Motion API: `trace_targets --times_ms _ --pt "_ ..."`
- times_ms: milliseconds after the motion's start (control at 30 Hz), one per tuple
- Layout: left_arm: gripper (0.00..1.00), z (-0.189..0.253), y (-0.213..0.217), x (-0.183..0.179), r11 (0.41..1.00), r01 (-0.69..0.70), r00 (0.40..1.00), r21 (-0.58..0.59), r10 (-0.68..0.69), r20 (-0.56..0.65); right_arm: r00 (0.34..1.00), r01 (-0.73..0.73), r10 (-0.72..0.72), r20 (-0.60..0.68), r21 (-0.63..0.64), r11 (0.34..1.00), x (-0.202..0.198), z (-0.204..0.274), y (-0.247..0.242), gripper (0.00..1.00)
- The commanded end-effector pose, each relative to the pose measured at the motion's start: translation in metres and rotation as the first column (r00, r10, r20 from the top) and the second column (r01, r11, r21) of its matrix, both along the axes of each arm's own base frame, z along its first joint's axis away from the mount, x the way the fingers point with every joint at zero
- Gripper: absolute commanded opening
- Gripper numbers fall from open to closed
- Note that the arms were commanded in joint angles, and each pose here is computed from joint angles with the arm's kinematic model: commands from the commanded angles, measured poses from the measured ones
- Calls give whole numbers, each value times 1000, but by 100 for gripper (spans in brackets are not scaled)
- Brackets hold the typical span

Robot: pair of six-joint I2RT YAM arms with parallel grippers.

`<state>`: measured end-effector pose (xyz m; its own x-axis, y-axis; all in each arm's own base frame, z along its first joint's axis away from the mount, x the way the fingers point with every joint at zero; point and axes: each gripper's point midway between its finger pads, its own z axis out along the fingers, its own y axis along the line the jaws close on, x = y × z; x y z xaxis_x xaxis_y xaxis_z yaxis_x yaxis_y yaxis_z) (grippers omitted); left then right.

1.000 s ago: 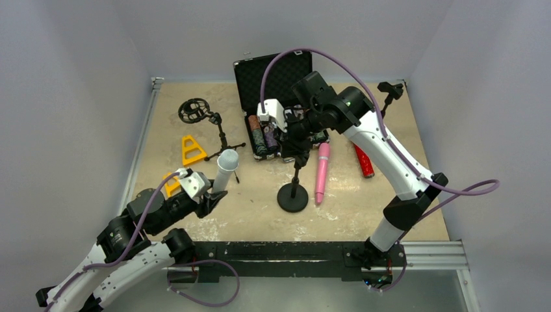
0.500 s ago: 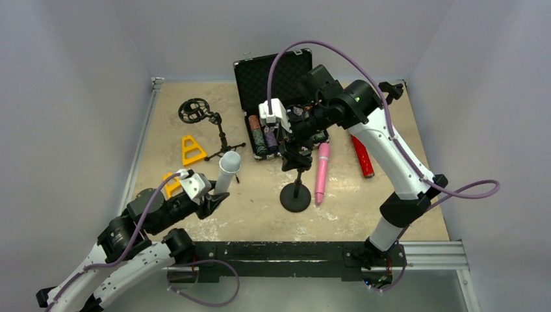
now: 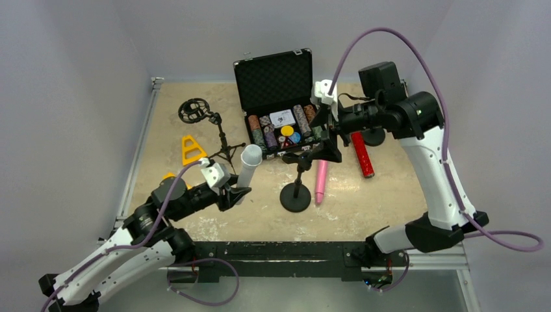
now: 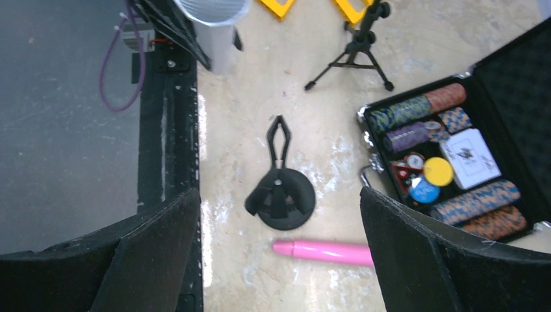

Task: Attach the microphones to the stand

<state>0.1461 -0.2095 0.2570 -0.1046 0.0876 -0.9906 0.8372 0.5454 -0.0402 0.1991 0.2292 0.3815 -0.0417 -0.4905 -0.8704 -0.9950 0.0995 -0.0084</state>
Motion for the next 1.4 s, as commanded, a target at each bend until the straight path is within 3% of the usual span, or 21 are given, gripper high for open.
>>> trace_targets --times_ms 0,567,800,900,967,1100,1167,1367 --pt "0 45 -32 12 982 65 994 -177 -47 103 996 -77 80 -41 67 995 -16 -27 7 98" --pt "0 27 -62 41 985 54 992 -161 -35 118 996 -93 93 11 49 994 -1 -62 11 98" --pt "0 22 -68 50 987 40 993 -153 -22 115 995 -96 96 0 16 995 -3 -84 13 90" --pt "0 23 -69 53 987 32 993 -158 -14 115 995 -96 96 1 7 995 -3 -89 14 80" --pt "0 23 -70 54 987 29 993 -161 -10 120 995 -100 100 2 12 995 -4 -88 15 68" --pt "0 24 -73 57 987 32 992 -157 -12 129 994 -111 111 0 22 994 -6 -84 16 28" --pt "0 25 -76 57 987 43 991 -157 -21 135 993 -121 121 -3 27 992 -8 -83 16 15" --pt "0 23 -87 57 985 90 987 -144 -69 142 989 -141 143 -36 44 989 -14 -85 18 4"
